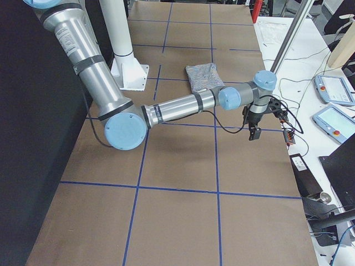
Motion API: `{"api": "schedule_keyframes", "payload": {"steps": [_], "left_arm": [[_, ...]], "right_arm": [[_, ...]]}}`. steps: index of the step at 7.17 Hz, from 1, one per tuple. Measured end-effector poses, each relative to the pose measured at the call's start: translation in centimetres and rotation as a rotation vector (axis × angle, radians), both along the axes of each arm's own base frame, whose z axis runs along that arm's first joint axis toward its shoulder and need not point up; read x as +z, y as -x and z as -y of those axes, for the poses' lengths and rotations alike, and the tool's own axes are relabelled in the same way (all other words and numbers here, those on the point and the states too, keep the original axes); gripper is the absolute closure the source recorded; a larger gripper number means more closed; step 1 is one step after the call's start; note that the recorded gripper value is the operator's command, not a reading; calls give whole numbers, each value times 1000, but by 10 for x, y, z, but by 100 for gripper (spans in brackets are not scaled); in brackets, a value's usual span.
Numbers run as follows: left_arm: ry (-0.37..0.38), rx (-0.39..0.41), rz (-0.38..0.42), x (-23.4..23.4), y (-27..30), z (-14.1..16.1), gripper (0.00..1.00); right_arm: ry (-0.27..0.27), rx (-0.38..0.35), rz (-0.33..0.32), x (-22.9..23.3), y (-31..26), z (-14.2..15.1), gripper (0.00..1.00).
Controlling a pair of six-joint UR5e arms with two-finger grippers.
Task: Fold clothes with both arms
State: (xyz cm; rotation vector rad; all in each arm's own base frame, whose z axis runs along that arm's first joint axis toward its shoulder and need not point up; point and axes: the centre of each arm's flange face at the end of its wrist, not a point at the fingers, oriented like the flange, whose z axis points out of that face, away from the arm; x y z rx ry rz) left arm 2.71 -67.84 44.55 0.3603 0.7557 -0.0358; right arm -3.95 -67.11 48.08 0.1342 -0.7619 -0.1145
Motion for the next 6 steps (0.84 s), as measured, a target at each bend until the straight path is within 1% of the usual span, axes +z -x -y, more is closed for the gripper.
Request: {"api": "schedule_keyframes", "payload": {"steps": [1, 2, 3, 4, 5, 6], "left_arm": [[-41, 111, 86, 23, 35, -10, 0], [-66, 195, 141, 41, 67, -21, 0], [-69, 241, 164, 59, 93, -35, 0], [-65, 258, 159, 78, 106, -57, 0], [-80, 265, 147, 91, 109, -84, 0], [-76, 269, 142, 113, 109, -104, 0]], "right_arm": [[35, -7, 1, 17, -50, -29, 0], [66, -35, -4, 33, -96, -56, 0], [95, -61, 0, 54, -134, -84, 0], [120, -65, 11, 82, -158, -114, 0], [126, -62, 15, 110, -166, -140, 0], [126, -64, 16, 135, -165, -160, 0]]}}
